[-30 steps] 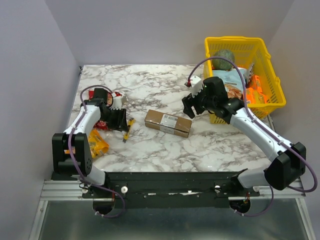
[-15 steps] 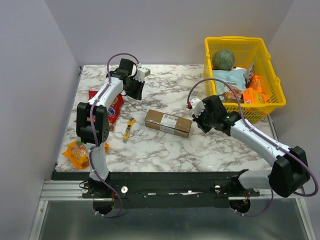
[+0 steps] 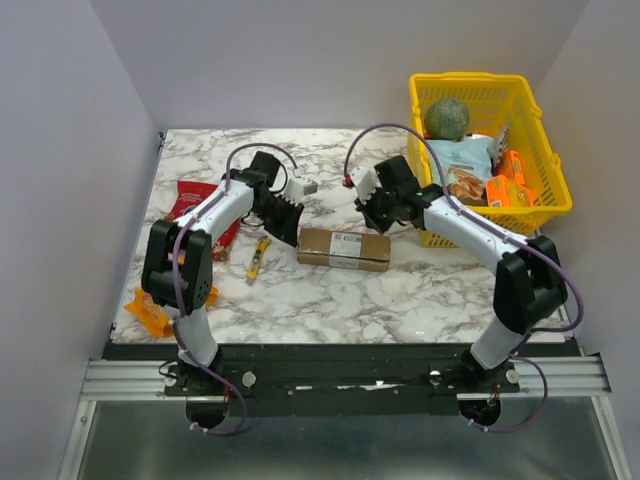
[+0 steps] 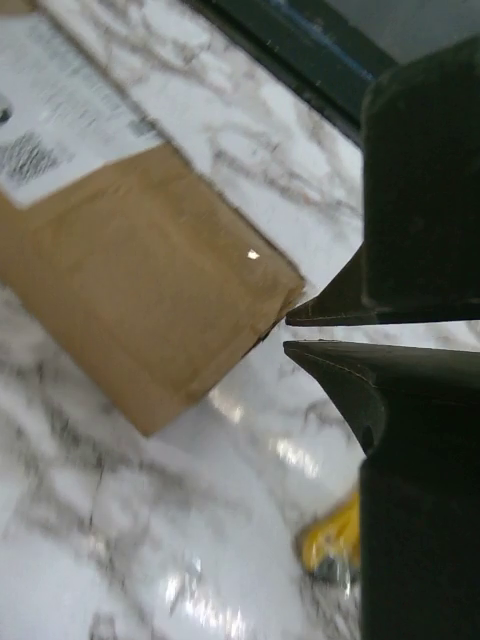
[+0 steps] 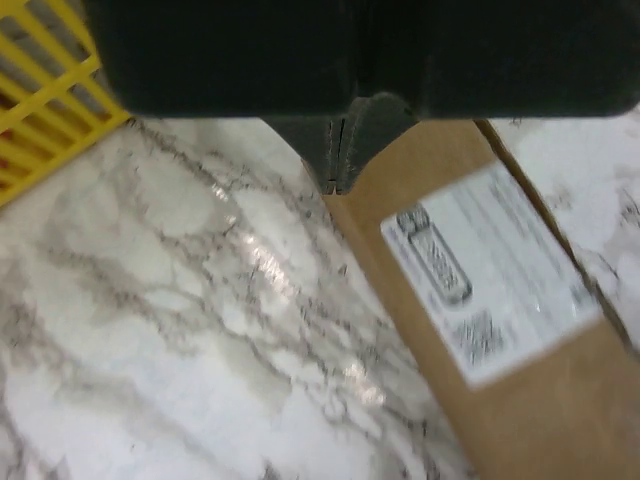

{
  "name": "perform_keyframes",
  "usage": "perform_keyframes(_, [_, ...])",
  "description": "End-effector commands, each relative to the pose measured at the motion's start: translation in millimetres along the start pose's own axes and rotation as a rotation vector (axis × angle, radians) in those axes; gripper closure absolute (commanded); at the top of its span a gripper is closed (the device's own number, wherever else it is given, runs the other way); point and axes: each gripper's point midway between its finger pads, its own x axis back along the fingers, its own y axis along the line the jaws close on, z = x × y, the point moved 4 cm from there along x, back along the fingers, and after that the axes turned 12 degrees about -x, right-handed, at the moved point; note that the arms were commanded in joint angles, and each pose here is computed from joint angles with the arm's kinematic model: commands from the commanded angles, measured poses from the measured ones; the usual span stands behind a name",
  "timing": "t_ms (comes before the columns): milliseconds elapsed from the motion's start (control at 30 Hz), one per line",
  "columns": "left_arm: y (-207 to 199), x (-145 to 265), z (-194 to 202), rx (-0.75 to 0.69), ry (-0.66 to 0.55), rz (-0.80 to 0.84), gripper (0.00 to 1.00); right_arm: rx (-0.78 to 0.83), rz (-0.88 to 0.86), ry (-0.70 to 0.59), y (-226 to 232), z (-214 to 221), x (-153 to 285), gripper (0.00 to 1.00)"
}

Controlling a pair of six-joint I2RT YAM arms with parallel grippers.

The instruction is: Unpack the express box

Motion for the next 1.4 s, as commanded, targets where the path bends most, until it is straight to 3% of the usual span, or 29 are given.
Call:
perform_keyframes(0, [-50, 18, 17, -0.054, 0.010, 0.115, 0.80, 0.043, 0.003, -0.093, -8, -61, -22, 0.99])
perform_keyframes(133, [-78, 43, 39, -0.072, 0.066, 0.164, 0.76, 0.018, 0.042, -0.146, -22, -110, -35, 0.99])
perform_keyframes(267, [-81, 67, 23, -0.205, -0.009, 0.095, 0.65, 0.012, 0.101, -0.225, -28, -135, -12, 0.98])
perform_keyframes(333, [-71, 71, 5, -0.262, -0.076, 0.022, 0.59, 0.007, 0.147, -0.216, -29, -119, 8, 0.99])
perform_keyframes(467, [-38, 68, -38, -0.276, -0.151, -0.101, 0.58, 0.029, 0.173, -0.164, -20, -66, 40, 1.00])
perform_keyframes(667, [17, 31, -85, -0.191, -0.151, -0.139, 0.62, 0.051, 0.111, -0.026, 2, 26, 56, 1.00])
perform_keyframes(767, [32, 7, -89, -0.177, -0.124, -0.116, 0.64, 0.045, 0.087, 0.040, 8, 61, 48, 1.00])
perform_keyframes(1067, [17, -19, -38, -0.118, 0.018, 0.014, 0.67, 0.059, 0.015, 0.119, 11, 73, 20, 0.99])
perform_keyframes(1367, [-41, -1, 10, -0.116, 0.016, 0.154, 0.67, 0.064, 0.063, 0.021, -11, -3, -17, 1.00])
